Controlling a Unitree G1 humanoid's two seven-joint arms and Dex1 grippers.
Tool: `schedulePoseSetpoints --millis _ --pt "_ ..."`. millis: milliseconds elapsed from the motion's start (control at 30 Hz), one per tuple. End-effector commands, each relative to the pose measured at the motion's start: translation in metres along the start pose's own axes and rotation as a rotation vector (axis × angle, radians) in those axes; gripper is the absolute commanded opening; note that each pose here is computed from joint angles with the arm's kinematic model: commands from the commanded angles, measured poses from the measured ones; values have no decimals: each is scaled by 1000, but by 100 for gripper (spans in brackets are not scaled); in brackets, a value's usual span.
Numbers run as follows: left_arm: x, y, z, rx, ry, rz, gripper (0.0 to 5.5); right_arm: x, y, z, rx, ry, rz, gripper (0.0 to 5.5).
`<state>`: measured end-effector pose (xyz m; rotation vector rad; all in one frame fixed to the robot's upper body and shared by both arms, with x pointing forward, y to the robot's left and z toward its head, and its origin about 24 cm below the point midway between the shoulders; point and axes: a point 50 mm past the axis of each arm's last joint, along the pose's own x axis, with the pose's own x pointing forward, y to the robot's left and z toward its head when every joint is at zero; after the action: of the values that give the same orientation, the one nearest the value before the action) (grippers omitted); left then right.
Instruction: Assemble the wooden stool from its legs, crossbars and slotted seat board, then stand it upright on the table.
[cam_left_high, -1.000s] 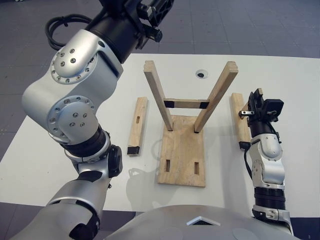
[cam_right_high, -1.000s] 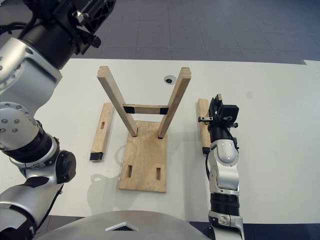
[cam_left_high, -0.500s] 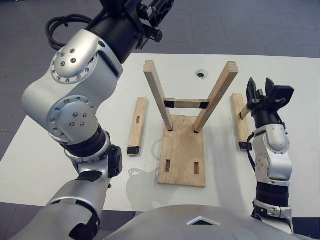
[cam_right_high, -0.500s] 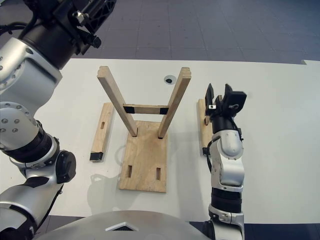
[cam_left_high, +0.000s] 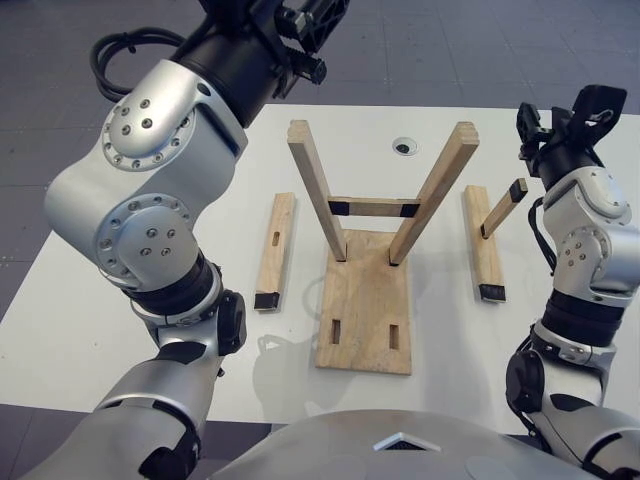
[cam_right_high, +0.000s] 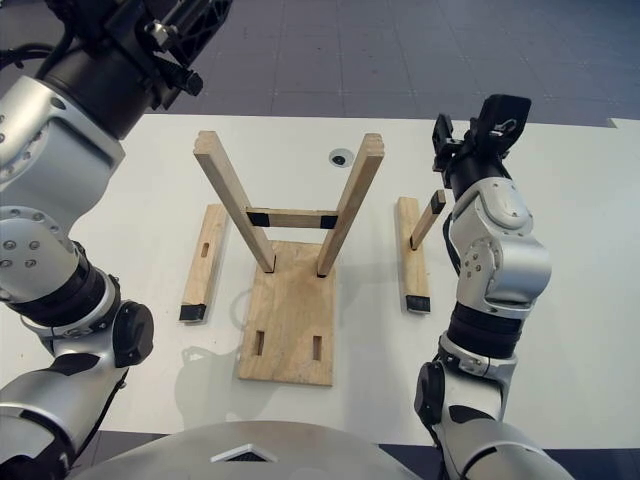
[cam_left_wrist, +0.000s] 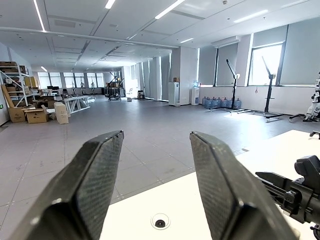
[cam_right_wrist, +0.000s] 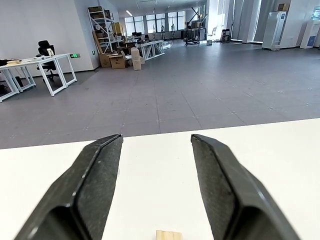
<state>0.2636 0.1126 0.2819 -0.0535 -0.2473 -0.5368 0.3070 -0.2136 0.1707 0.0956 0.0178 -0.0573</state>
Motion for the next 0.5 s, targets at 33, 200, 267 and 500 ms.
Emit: schedulePoseSetpoints --millis 33,200,267,500 --pt "0 2 -1 0 7 15 246 2 10 35 1 -129 28 252" --pt "0 2 0 3 10 13 246 -33 39 162 -49 -687 107 252" --pt "0 2 0 2 9 15 246 -27 36 147 -52 -603 91 252" --pt "1 1 1 -3 2 11 246 -34 -19 -114 46 365 -118 252"
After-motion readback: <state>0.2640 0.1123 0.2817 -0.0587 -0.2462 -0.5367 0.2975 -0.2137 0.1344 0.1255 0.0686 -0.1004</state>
